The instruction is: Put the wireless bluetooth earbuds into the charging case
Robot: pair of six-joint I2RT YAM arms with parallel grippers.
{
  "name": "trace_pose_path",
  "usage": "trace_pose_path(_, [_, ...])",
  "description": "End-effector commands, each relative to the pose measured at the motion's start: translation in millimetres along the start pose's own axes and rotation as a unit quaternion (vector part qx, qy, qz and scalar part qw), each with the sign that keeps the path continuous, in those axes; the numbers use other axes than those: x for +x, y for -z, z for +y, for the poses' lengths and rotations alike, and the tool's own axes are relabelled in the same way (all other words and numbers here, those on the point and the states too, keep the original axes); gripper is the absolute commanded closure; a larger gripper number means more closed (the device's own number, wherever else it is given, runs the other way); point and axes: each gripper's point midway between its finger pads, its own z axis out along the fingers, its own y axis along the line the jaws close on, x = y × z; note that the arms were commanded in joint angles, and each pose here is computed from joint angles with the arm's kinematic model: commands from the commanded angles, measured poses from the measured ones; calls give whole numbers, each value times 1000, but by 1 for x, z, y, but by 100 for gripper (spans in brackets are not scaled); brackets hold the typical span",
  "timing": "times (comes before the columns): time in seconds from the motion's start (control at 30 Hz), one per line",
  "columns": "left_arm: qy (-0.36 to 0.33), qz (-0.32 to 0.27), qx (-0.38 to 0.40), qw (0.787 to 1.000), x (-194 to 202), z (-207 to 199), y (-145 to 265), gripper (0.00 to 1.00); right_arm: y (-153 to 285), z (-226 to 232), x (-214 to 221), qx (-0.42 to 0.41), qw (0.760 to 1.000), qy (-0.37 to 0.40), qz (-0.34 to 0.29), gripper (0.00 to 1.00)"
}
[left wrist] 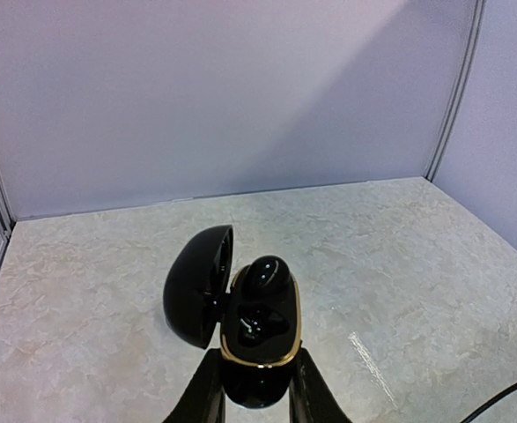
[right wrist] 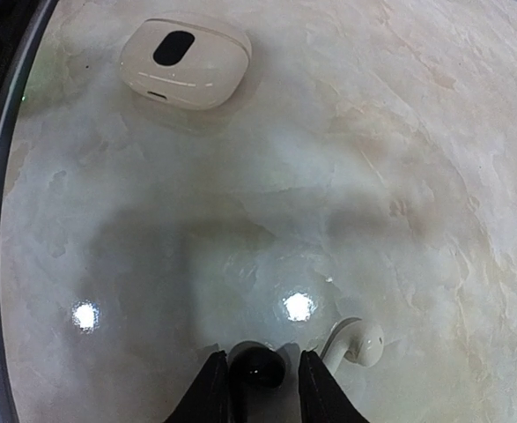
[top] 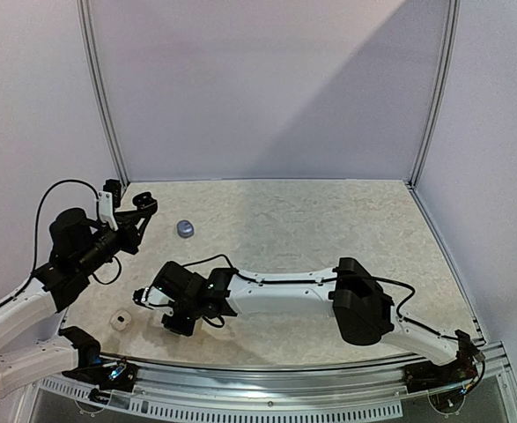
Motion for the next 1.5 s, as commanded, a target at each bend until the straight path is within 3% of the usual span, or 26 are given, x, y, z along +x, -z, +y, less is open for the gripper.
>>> trace_pose_path(0.0, [-3,-1,0,1000,3,2,-1,100,1,10,45,-9,996,-6,86,75])
trace_pose_path(0.6, [0,-1,6,1000,3,0,-1,100,-16,16,39,-31,998,-16,52,74])
trace_pose_path(1.0, [-2,-2,5,1000,3,0,-1,100,-16,15,32,-42,998,-25,36,88])
trace_pose_path(1.47, [-6,-5,3,1000,2,1,0,100,42,-23,-49,-16,992,-76,-102,90])
